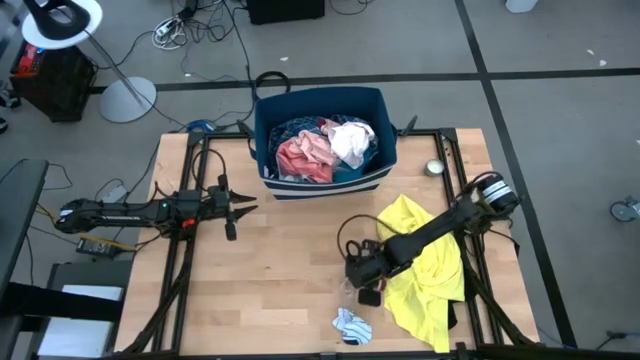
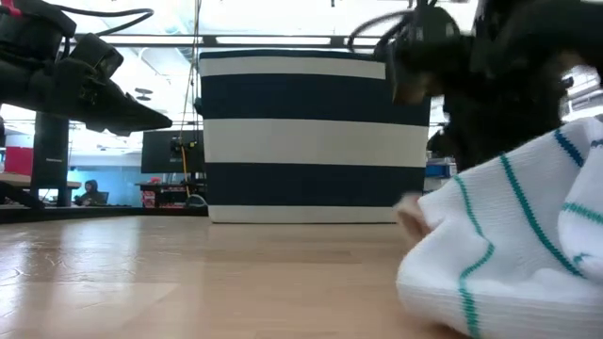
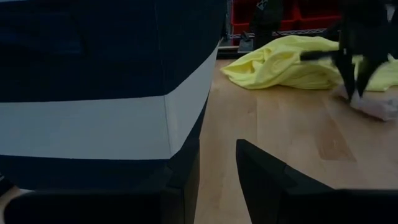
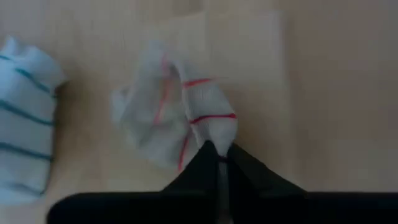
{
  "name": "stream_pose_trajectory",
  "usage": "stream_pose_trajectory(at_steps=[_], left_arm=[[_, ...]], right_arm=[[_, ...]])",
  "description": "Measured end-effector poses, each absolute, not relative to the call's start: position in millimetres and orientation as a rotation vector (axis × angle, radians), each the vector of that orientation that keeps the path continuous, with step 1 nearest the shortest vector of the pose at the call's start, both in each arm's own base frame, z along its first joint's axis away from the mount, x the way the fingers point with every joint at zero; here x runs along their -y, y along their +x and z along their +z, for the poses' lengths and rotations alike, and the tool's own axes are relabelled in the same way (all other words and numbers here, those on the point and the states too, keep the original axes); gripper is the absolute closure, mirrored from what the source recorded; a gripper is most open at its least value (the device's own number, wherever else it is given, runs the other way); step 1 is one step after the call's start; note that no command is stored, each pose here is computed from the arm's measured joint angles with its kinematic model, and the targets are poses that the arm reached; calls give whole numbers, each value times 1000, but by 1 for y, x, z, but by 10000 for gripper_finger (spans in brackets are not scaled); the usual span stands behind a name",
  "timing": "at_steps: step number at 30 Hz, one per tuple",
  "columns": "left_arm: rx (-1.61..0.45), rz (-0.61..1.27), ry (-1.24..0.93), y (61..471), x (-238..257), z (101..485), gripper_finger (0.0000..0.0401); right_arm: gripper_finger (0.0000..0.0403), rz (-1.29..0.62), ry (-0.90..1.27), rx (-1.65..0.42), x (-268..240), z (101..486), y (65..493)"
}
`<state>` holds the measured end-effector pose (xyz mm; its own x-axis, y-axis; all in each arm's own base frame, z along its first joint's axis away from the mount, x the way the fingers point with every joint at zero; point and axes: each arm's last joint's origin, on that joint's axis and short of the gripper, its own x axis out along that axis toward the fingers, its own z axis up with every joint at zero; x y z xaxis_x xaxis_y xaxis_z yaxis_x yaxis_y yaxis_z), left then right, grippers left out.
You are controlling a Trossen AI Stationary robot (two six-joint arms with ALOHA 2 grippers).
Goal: Sort clothes
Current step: Put the pink striped sock into the blue bin
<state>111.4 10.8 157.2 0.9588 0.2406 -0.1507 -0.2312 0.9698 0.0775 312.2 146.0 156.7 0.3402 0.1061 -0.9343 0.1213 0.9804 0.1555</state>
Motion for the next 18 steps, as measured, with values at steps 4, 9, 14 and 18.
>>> stream_pose_trajectory(at_steps=[4,9,14,18], left_arm=[[-160,240,59,111,-11,157,291],[-160,240,59,111,-11,157,291],[-159,239,59,111,-11,157,291],[-158,240,59,111,-11,157,291]], right_arm=[[383,-106,166,-1227,-134,195,305],[396,-217,57,-1222,-119,250,300],[394,-310,-9,-1139,-99,304,305],[398,-326,-117,-1039,-77,344,314]])
